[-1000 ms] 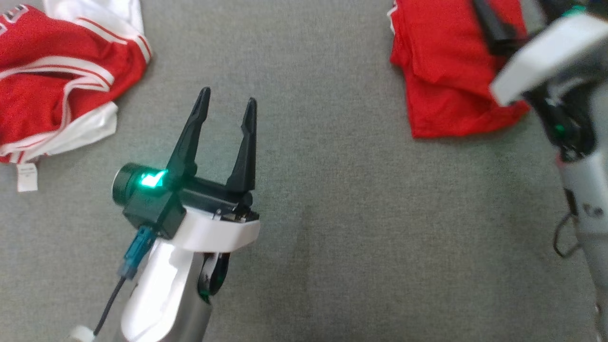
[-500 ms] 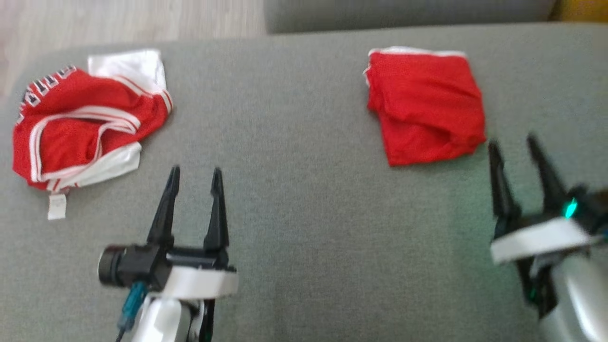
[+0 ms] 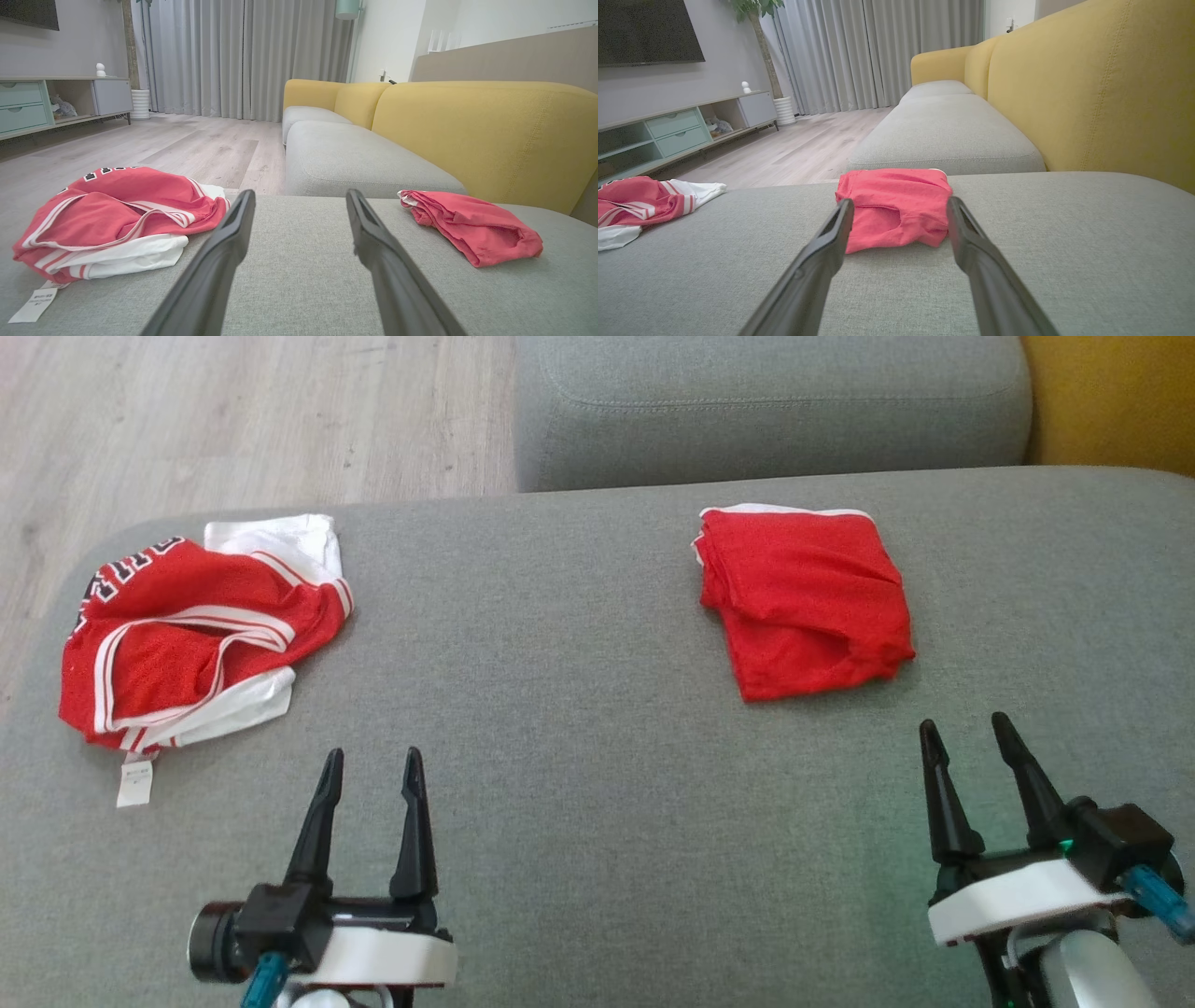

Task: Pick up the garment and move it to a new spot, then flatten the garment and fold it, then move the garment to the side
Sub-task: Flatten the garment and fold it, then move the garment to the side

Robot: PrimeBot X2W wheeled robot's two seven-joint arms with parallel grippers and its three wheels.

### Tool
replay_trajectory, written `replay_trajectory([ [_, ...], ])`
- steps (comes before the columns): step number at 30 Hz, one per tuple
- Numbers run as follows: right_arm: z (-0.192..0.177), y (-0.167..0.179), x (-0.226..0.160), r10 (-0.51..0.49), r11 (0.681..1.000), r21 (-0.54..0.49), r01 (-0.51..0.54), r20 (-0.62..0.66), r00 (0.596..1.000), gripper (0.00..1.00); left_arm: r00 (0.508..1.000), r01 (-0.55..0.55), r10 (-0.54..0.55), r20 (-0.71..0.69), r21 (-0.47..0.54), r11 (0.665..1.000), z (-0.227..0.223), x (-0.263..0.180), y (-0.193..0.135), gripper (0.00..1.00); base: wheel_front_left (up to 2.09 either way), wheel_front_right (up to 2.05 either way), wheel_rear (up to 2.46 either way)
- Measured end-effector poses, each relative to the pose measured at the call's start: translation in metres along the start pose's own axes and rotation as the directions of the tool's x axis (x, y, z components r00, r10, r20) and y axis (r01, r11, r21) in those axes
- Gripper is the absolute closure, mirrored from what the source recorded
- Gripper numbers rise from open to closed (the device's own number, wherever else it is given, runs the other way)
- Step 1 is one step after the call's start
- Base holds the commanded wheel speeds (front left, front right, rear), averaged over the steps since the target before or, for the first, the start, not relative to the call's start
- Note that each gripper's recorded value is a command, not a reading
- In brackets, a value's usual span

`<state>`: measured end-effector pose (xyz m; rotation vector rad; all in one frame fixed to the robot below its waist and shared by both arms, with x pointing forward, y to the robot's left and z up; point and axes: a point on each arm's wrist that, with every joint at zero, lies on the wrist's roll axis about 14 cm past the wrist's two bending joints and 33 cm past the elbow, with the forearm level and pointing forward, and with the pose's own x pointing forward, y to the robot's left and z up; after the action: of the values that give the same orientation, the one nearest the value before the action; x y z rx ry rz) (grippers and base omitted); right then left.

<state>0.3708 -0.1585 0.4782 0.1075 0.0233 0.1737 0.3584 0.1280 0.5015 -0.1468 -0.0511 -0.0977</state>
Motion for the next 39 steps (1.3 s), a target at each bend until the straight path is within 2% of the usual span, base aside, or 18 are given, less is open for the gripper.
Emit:
replay_trajectory([
  [16, -0.001, -0.002, -0.001, -0.004, 1.000, -0.020, 0.004, -0.004, 1.000, 0.00, 1.000, 0.000, 0.000, -0.012, 0.018, 1.000, -0.004, -0.001, 0.000, 0.00, 0.00, 0.00, 0.00],
  [27, -0.020, -0.004, 0.006, -0.021, 1.000, -0.003, 0.021, -0.057, 0.998, 0.00, 0.998, -0.026, 0.027, -0.064, 0.015, 1.000, -0.022, 0.010, 0.008, 0.00, 0.00, 0.00, 0.00],
  [32, -0.023, -0.009, 0.032, -0.023, 1.000, -0.007, 0.023, -0.064, 0.998, 0.00, 0.998, -0.007, 0.007, -0.059, 0.005, 1.000, -0.024, 0.031, 0.005, 0.00, 0.00, 0.00, 0.00],
  [39, -0.031, -0.032, 0.100, -0.038, 0.999, -0.005, 0.037, -0.081, 0.996, 0.00, 0.998, 0.027, -0.028, -0.052, -0.011, 1.000, -0.032, 0.069, 0.002, 0.00, 0.00, 0.00, 0.00],
])
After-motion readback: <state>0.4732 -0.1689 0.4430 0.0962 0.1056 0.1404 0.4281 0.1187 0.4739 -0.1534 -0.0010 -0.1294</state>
